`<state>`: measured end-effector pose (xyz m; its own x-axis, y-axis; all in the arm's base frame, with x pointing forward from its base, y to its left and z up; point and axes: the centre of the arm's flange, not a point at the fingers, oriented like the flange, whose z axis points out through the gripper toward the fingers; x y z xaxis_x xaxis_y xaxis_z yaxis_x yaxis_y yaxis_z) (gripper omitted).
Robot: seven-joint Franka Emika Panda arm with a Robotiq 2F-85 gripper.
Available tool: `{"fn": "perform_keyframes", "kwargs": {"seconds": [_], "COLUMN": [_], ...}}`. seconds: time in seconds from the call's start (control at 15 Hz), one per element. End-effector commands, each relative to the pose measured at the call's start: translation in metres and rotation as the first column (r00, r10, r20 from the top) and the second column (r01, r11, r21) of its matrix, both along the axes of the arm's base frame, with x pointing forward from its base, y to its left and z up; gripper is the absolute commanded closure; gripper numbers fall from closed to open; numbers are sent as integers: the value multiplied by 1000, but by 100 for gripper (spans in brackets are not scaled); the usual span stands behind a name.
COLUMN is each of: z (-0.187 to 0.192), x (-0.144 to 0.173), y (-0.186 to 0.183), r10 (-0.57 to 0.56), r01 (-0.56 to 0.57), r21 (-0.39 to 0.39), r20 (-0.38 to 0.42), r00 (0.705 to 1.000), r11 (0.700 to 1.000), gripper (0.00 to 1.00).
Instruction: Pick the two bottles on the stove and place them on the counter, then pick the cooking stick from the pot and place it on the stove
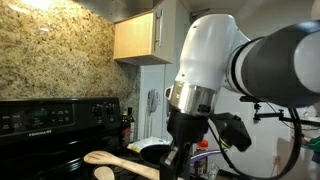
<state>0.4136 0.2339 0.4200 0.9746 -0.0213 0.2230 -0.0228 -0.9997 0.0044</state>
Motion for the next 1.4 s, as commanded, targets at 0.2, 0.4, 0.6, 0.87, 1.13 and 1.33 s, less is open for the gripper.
{"fn": "perform_keyframes", "kwargs": {"seconds": [0.2,0.4,0.6,0.87,1.13,1.33], "z": [-68,-93,-118,-150,-154,-151], "x": [9,29,53,63,61,60], "y": [29,17,5,-4,1,9], "r10": [-72,-147,-220,-284,-317,-316], "r01": [76,149,206,268,298,296], "r21": [49,140,231,243,233,227], "r20": [-80,-23,33,33,47,57], "r00": [994,989,975,958,947,947], "r11": [996,979,951,932,926,928], "gripper": [86,86,86,86,38,20]}}
